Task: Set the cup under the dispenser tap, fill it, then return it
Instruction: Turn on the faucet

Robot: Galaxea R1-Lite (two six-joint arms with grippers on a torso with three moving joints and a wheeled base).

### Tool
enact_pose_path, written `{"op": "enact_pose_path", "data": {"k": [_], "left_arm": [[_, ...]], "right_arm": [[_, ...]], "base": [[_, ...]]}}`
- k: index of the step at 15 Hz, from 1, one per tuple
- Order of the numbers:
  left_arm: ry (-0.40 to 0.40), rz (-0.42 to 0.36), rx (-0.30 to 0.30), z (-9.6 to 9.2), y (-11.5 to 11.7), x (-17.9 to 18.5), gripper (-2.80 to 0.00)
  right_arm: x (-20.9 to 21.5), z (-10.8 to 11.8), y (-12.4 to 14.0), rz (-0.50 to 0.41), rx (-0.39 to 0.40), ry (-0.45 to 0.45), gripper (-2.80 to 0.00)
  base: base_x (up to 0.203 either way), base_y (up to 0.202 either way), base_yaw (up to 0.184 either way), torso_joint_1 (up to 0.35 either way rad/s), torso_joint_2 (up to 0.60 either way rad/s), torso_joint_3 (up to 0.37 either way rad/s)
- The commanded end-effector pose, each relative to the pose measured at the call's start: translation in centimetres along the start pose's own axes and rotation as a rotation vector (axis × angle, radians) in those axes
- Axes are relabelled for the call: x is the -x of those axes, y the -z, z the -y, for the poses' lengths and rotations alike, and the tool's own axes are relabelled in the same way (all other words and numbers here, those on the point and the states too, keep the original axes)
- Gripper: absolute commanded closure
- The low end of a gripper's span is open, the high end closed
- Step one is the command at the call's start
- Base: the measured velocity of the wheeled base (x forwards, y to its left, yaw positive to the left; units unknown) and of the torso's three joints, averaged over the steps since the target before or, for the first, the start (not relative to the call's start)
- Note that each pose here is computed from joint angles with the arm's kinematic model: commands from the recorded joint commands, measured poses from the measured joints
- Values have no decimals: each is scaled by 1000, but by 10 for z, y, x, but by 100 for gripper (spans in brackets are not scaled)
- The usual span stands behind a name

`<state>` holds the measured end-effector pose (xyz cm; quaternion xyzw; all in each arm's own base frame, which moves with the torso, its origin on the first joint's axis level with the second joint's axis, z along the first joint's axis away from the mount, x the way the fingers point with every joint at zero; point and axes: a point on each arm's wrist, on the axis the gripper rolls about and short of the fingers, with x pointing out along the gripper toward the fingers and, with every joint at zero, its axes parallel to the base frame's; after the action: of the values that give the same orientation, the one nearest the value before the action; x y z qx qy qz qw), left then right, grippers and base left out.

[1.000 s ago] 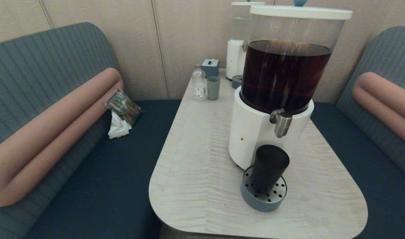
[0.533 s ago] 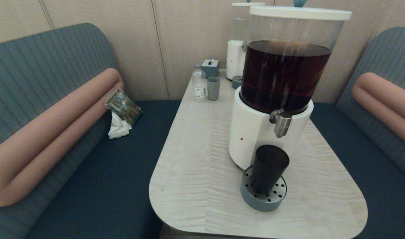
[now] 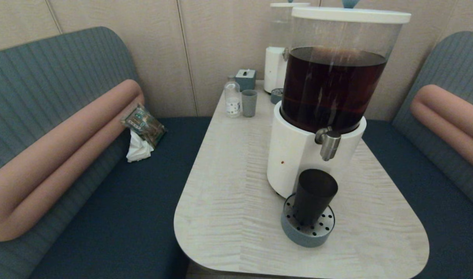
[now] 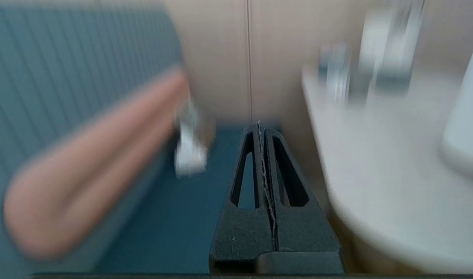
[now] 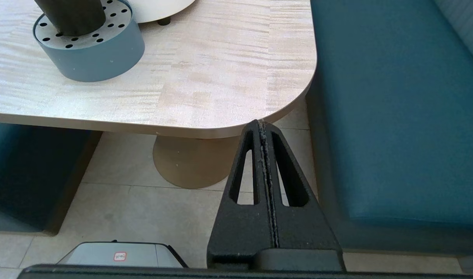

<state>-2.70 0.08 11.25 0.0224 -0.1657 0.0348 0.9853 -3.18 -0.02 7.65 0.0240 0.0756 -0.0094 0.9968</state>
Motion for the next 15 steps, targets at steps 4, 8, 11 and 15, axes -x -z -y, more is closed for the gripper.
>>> {"op": "enact_pose_path", "data": {"k": [4,8,11,15], "left_arm": [[24,-275,-30,1,30,6,0],[100,-383,-32,3,37,10,0],[70,-378,40,3,36,10,0],[28,-359,70,2,36,9,0]], "right_arm": [[0,0,0,0,0,0,0],[0,0,0,0,0,0,0],[0,0,0,0,0,0,0],[0,0,0,0,0,0,0]], "base": [[0,0,0,0,0,0],[0,0,0,0,0,0],[0,0,0,0,0,0],[0,0,0,0,0,0]]}}
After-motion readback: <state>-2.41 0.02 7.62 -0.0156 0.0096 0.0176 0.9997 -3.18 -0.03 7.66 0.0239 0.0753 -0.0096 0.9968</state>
